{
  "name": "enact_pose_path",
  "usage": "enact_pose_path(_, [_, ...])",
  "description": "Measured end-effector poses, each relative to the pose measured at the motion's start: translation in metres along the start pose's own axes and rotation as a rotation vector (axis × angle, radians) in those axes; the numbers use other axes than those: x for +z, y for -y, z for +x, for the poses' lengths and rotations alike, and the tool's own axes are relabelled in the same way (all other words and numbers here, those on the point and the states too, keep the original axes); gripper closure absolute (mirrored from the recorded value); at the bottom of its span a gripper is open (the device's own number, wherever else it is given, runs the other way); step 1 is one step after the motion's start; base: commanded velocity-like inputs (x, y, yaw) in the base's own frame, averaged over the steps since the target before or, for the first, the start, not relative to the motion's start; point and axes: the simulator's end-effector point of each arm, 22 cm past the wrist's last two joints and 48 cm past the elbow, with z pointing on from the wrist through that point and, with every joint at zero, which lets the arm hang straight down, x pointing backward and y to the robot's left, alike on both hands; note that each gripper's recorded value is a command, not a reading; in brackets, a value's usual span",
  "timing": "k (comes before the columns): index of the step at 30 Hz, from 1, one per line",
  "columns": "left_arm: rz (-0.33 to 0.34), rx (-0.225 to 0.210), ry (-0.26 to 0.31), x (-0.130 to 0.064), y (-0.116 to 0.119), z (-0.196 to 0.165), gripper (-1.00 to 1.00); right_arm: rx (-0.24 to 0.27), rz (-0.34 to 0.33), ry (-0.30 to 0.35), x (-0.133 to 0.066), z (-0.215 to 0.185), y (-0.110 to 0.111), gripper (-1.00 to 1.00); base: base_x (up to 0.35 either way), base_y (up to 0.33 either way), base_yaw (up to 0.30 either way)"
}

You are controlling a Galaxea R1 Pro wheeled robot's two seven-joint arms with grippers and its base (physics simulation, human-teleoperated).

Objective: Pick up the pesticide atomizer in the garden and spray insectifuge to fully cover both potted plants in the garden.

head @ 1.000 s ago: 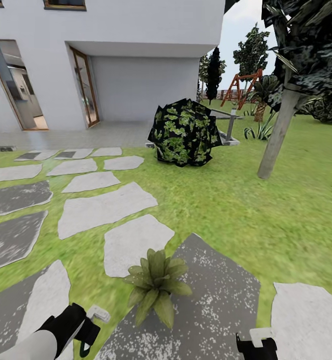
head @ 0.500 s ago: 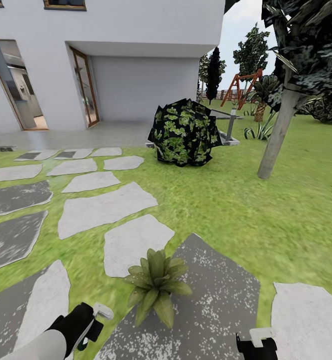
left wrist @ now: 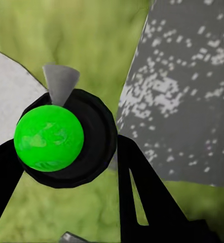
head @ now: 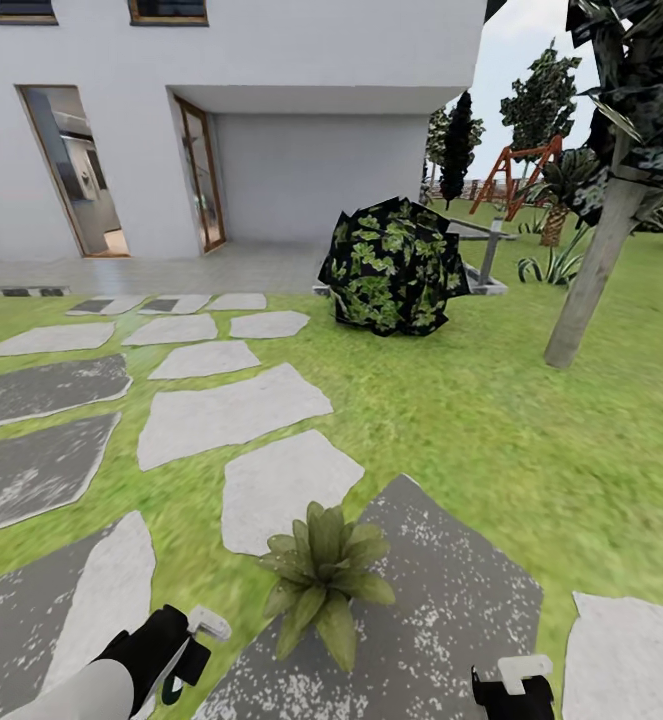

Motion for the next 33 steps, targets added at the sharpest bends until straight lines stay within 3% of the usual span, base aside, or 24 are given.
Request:
enact_pose_path(6, [0.002,0.001,0.001,0.0,0.0,0.0,1.0,0.0,-0.001,-0.001,0.0,0.0,-0.001,-1.0,-0.051,-0.208,0.005])
enact_pose_path(18, [0.015,0.011,0.002,-0.001,-0.003,-0.002,1.0,0.001,-0.001,0.0,0.0,0.0,-0.001,-1.0,-0.082,-0.01,0.0])
enact_pose_path(21, [0.094,0.05,-0.017,-0.004,0.012,-0.001,1.0,0.001,-0.001,0.0,0.0,0.0,-0.001,-1.0,0.0,0.0,0.0])
enact_pose_path(23, [0.107,0.091,-0.039,-0.005,0.013,0.003,1.0,0.001,-0.001,0.0,0.0,0.0,-0.001,-1.0,0.0,0.0,0.0])
enact_pose_path(25, [0.109,0.1,-0.047,-0.007,0.014,0.002,1.0,0.001,-0.001,0.0,0.0,0.0,-0.001,-1.0,0.0,0.0,0.0])
enact_pose_path(33, [0.045,0.049,-0.041,-0.038,-0.008,-0.043,1.0,0.001,-0.001,0.0,0.0,0.0,-0.001,-1.0,0.0,0.0,0.001])
